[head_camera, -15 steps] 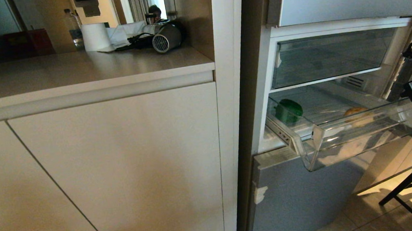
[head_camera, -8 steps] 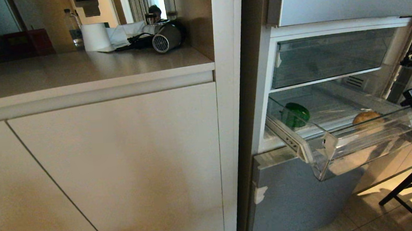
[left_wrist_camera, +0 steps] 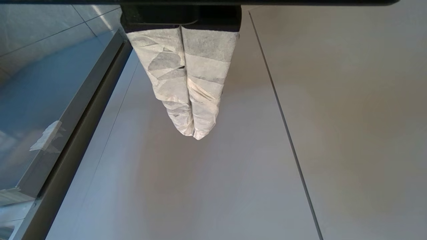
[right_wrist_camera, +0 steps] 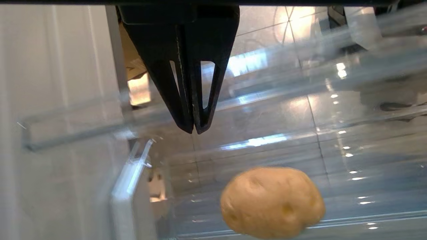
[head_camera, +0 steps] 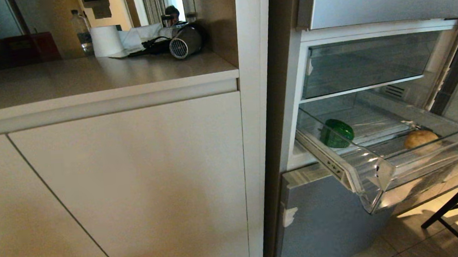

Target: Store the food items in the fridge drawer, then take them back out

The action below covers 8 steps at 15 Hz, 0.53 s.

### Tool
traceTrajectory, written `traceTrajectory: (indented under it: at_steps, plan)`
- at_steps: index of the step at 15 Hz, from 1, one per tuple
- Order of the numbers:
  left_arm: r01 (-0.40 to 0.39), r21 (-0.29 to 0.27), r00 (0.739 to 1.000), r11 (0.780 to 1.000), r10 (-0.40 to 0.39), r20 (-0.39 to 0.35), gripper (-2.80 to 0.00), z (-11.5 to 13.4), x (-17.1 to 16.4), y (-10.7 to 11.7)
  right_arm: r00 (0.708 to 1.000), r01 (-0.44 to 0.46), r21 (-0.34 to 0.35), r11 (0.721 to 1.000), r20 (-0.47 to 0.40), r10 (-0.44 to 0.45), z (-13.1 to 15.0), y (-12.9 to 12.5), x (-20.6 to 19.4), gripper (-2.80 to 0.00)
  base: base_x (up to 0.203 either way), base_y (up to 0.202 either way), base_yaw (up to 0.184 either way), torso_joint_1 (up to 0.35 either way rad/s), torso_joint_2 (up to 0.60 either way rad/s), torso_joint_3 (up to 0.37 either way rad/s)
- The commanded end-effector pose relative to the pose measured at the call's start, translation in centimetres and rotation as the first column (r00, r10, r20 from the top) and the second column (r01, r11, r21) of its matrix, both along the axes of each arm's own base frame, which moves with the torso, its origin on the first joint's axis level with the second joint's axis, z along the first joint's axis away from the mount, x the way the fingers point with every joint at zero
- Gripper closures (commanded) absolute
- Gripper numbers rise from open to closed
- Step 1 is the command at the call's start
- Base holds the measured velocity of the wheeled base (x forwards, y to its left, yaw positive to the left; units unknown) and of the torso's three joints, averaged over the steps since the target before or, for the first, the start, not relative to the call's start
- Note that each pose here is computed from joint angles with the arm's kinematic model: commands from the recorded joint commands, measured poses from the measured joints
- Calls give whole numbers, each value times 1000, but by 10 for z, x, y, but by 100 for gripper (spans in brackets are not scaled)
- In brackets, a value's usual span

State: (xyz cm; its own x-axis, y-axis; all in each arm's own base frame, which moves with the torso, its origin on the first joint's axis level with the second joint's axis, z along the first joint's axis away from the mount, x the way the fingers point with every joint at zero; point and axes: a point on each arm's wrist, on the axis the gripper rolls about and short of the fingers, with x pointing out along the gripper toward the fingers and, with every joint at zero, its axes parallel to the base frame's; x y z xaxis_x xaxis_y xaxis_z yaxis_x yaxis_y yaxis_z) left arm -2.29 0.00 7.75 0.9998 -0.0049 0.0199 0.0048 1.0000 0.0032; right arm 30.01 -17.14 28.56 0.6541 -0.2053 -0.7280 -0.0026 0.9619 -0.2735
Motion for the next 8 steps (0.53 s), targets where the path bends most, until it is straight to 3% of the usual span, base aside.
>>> traceTrajectory:
  at_steps: [1, 4, 8]
  plan:
    - [0, 0, 1000, 1000, 0, -9, 0, -2, 1, 0, 1000, 18, -5, 1000, 18, -18, 7, -3, -10, 0, 0, 0, 0, 0, 0, 0]
    - [0, 0, 1000, 1000, 0, -9, 0, -2, 1, 0, 996, -36, 32, 999, 80, 33, 11, -2, -7, 0, 0, 0, 0, 0, 0, 0]
    - [0, 0, 1000, 1000, 0, -10, 0, -3, 1, 0, 995, -29, 40, 999, 94, 25, -3, -12, 10, 0, 0, 0, 0, 0, 0, 0]
